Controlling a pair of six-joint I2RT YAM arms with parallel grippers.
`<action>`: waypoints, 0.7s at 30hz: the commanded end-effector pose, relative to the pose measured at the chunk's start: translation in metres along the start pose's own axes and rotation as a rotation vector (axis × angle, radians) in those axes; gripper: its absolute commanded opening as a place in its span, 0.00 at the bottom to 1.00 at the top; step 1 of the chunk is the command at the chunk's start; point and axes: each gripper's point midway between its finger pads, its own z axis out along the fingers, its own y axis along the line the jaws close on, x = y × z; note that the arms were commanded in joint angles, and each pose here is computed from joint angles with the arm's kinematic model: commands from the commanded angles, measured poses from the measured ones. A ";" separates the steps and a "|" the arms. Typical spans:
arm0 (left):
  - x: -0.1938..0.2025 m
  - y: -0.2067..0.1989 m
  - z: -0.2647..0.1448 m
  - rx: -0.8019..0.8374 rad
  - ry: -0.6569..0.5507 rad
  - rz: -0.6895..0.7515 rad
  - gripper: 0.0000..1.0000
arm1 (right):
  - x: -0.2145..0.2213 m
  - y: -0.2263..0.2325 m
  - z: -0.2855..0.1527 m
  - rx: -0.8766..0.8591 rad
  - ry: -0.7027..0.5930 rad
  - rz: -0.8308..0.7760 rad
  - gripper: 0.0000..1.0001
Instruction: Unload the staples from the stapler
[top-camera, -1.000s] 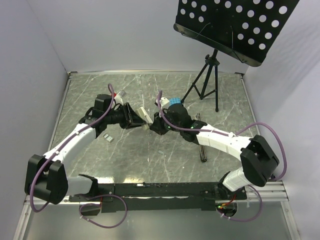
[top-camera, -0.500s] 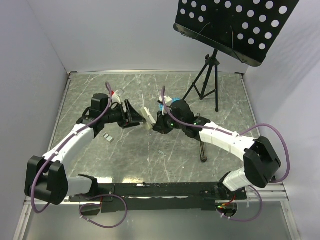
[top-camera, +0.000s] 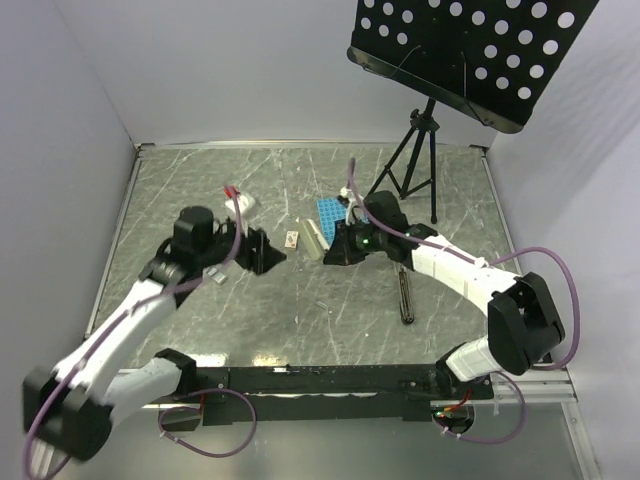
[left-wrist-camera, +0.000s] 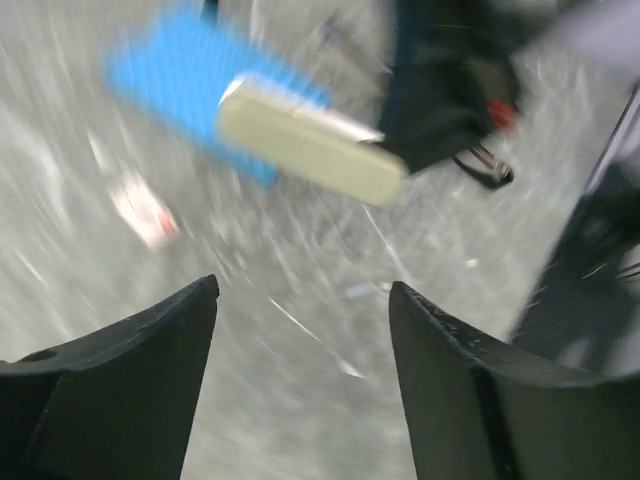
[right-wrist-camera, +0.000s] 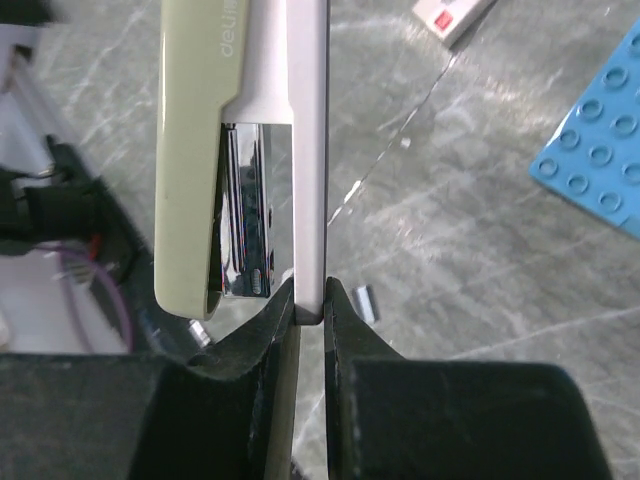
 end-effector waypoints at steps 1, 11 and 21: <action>-0.050 -0.024 -0.024 0.001 -0.214 0.809 0.77 | -0.009 0.042 -0.033 -0.210 0.008 -0.037 0.00; -0.024 -0.069 0.006 0.252 0.022 1.199 0.79 | 0.008 0.071 -0.054 -0.358 0.067 -0.055 0.00; 0.005 -0.091 0.033 0.387 0.113 1.301 0.78 | 0.020 0.073 -0.052 -0.366 0.122 -0.066 0.00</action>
